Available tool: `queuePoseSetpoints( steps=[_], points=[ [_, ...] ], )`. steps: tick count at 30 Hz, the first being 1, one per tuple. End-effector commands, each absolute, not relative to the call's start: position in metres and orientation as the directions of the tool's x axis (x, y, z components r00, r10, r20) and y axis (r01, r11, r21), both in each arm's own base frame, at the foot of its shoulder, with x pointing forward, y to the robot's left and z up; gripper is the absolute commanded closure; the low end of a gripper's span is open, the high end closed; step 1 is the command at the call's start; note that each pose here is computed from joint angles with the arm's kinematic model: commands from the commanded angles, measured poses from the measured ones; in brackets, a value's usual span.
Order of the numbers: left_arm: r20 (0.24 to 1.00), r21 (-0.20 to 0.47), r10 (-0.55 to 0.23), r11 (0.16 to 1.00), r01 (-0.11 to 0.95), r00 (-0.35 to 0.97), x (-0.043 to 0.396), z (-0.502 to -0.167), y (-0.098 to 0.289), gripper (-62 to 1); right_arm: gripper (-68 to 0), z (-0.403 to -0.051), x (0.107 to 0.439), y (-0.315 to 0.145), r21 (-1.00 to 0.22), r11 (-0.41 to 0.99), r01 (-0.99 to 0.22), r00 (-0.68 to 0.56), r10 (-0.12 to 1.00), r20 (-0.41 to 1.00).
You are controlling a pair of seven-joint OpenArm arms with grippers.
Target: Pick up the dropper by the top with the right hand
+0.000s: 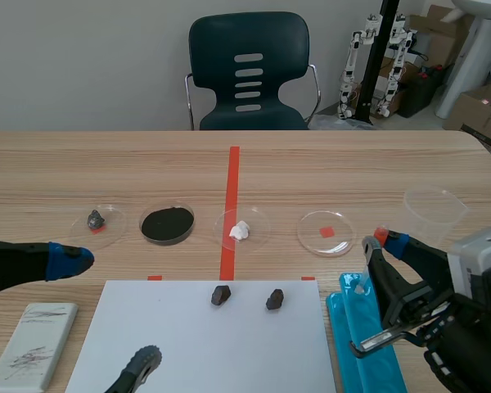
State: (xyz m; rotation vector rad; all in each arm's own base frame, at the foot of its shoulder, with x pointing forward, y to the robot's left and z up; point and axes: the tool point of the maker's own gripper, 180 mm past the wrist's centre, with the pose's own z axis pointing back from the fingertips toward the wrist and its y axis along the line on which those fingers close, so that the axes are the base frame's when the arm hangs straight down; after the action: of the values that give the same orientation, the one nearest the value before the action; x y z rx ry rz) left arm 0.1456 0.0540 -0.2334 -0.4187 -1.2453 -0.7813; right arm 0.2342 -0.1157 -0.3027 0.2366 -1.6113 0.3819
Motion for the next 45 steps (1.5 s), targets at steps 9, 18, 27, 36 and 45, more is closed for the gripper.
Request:
queuePoseSetpoints(
  steps=[9,18,27,36,45],
  points=[
    [0.956,0.117,-0.275,0.685,0.719,0.106,0.147,-0.229,0.054,-54.2,-9.6,-0.293,0.238,-0.120,-0.116,0.921,-0.372,-0.114,0.079,0.990],
    [0.956,0.117,-0.275,0.685,0.719,0.106,0.147,-0.229,0.054,-54.2,-9.6,-0.293,0.238,-0.120,-0.116,0.921,-0.372,-0.117,0.078,0.990],
    [0.956,0.117,-0.275,0.685,0.719,0.106,0.147,-0.229,0.054,-54.2,-9.6,-0.295,0.238,-0.121,-0.117,0.921,-0.372,-0.103,0.084,0.991],
    [0.956,0.117,-0.274,0.685,0.719,0.106,0.147,-0.229,0.054,-54.2,-9.6,-0.283,0.240,-0.126,-0.087,0.931,-0.355,-0.118,0.048,0.992],
    [0.956,0.117,-0.274,0.685,0.719,0.106,0.147,-0.229,0.054,-54.2,-9.6,-0.253,0.230,-0.109,-0.107,0.906,-0.409,-0.168,0.040,0.985]
  ],
)
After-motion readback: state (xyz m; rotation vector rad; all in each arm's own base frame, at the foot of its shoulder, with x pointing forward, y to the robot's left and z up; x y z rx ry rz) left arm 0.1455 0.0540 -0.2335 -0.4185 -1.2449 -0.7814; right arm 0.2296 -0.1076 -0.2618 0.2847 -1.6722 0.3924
